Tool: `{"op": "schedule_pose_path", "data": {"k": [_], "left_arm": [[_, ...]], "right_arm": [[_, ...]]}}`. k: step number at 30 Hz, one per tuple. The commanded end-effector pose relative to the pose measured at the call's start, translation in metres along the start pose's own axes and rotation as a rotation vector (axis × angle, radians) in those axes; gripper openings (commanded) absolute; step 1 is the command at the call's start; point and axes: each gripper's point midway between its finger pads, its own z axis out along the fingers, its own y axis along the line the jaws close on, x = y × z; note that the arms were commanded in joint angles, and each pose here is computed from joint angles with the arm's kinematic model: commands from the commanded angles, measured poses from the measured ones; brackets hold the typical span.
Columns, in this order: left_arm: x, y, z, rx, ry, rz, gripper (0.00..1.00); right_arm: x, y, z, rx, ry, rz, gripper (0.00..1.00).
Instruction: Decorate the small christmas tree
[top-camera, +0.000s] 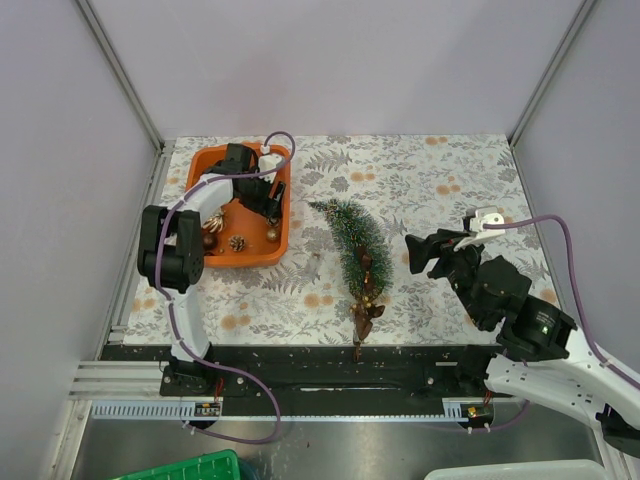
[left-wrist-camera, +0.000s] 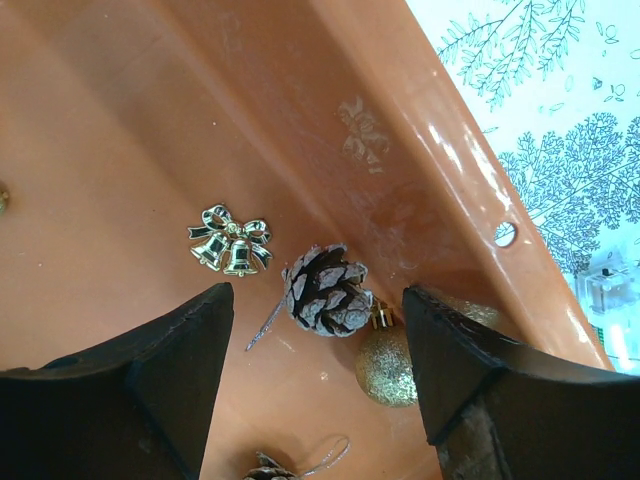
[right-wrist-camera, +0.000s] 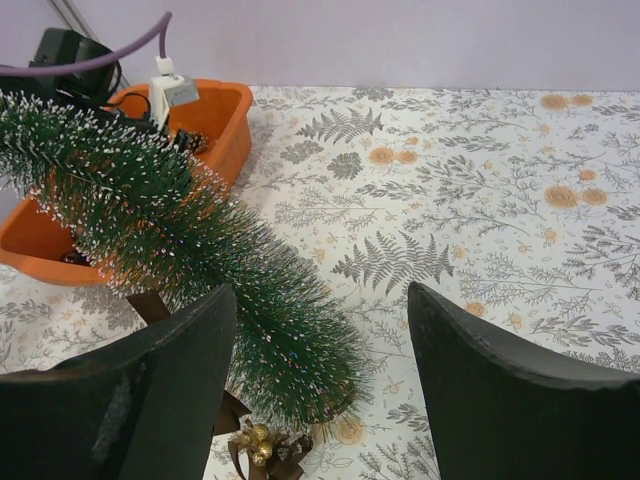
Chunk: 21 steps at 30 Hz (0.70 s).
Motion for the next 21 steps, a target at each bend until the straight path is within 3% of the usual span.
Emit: {"op": "schedule_pose_path", "data": {"k": [1,7,17,21], "left_arm": [[-0.016,-0.008,0.011,0.014,-0.038,0.022,0.72],[0.0,-0.004,0.015,-0.01,0.005,0.029,0.69],[-0.007,-0.013,0.008,0.033,-0.012,0.037,0.47],[0.0,-0.015,0.002,0.042,0.017,0.046,0.42]], "right_arm": [[-0.024,-0.004,-0.006,0.011,-0.065,0.054,0.77],[-0.023,-0.004,-0.006,0.009,-0.063,0.053,0.77],[-0.026,-0.006,-0.008,0.008,-0.071,0.061,0.75],[-0.028,-0.006,-0.011,0.005,-0.076,0.067,0.74]]}}
